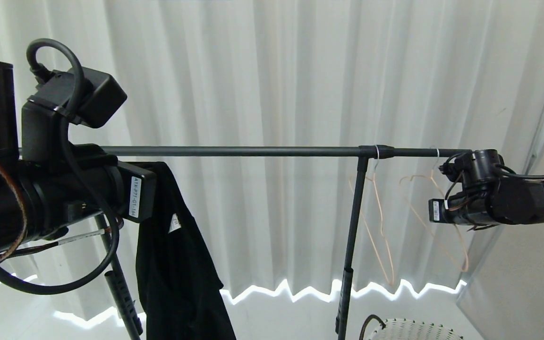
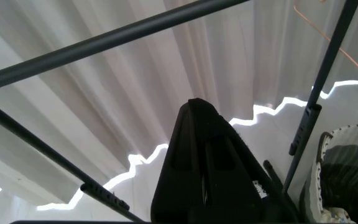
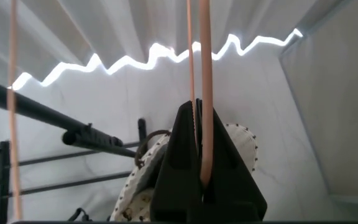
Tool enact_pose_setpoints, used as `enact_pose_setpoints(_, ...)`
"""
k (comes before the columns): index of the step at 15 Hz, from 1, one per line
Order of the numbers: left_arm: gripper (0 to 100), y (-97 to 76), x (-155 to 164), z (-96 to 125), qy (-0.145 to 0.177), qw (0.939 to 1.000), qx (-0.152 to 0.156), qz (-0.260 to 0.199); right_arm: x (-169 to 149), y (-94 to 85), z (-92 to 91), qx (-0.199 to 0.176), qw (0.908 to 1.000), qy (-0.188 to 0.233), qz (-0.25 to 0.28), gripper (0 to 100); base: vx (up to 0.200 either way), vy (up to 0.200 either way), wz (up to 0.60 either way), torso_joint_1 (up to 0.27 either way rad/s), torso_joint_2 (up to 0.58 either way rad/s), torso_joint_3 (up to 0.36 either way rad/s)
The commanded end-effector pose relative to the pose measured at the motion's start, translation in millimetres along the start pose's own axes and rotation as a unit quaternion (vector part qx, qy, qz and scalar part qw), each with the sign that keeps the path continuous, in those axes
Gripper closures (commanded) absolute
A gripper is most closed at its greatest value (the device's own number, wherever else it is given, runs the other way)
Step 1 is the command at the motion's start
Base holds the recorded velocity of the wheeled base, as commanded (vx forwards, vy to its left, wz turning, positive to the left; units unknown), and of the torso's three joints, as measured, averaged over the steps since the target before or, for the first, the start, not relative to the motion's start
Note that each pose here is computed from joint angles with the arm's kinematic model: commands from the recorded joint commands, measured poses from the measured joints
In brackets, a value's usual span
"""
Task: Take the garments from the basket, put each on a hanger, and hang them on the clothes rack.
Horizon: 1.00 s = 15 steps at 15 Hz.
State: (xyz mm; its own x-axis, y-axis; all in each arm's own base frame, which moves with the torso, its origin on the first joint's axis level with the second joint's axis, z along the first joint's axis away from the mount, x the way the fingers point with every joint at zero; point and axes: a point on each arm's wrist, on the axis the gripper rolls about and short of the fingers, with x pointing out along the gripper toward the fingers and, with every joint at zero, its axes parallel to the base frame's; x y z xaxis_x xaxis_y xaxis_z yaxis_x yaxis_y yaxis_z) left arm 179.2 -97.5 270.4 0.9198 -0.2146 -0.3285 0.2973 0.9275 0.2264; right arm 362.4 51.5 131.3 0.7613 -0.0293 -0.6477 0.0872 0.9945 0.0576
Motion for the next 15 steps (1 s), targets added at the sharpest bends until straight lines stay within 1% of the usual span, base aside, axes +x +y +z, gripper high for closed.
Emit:
enact_pose_setpoints(1,100,0.1,0.7,-0.1,0.001,1.0,0.0,0.0,-16.8,4.4,7.1,-0.002,0.9997,-0.021,0.014,100,0.0,0.0,0.0,0.0,0.0,0.0)
enact_pose_setpoints(5,100,0.6,1.2,-2.5,0.005,1.0,0.002,0.002,-40.8,8.3,14.7,-0.003,0.9984,-0.049,0.027,100,0.0,0.0,0.0,0.0,0.0,0.0)
enact_pose_setpoints(6,100,0.9,1.0,-3.2,0.006,1.0,0.006,0.003,-49.7,6.9,13.1,-0.002,0.9982,-0.052,0.029,100,0.0,0.0,0.0,0.0,0.0,0.0)
enact_pose_setpoints(8,100,0.6,2.1,-5.5,0.01,0.9998,0.015,0.003,-58.1,3.3,2.2,-0.006,0.9984,-0.05,0.025,100,0.0,0.0,0.0,0.0,0.0,0.0)
enact_pose_setpoints(10,100,0.2,2.8,-9.5,0.017,0.9994,0.031,0.003,-69.7,1.5,-5.7,-0.007,0.9971,-0.069,0.03,100,0.0,0.0,0.0,0.0,0.0,0.0)
enact_pose_setpoints(13,100,0.1,3.6,-11.0,0.021,0.9991,0.035,0.01,-88.0,-4.6,-16.8,-0.017,0.9967,-0.076,0.025,100,-0.2,0.0,0.0,0.002,0.0,0.007)
enact_pose_setpoints(14,100,0.2,3.6,-10.7,0.02,0.9991,0.035,0.011,-92.8,-5.8,-20.2,-0.019,0.9966,-0.076,0.024,100,-0.2,0.0,0.0,0.002,0.01,0.007)
enact_pose_setpoints(15,100,0.0,4.5,-9.8,0.011,0.9992,0.036,0.013,-100.6,-5.9,-26.9,-0.022,0.9966,-0.075,0.026,100,-0.2,0.0,0.0,-0.007,0.0,-0.002)
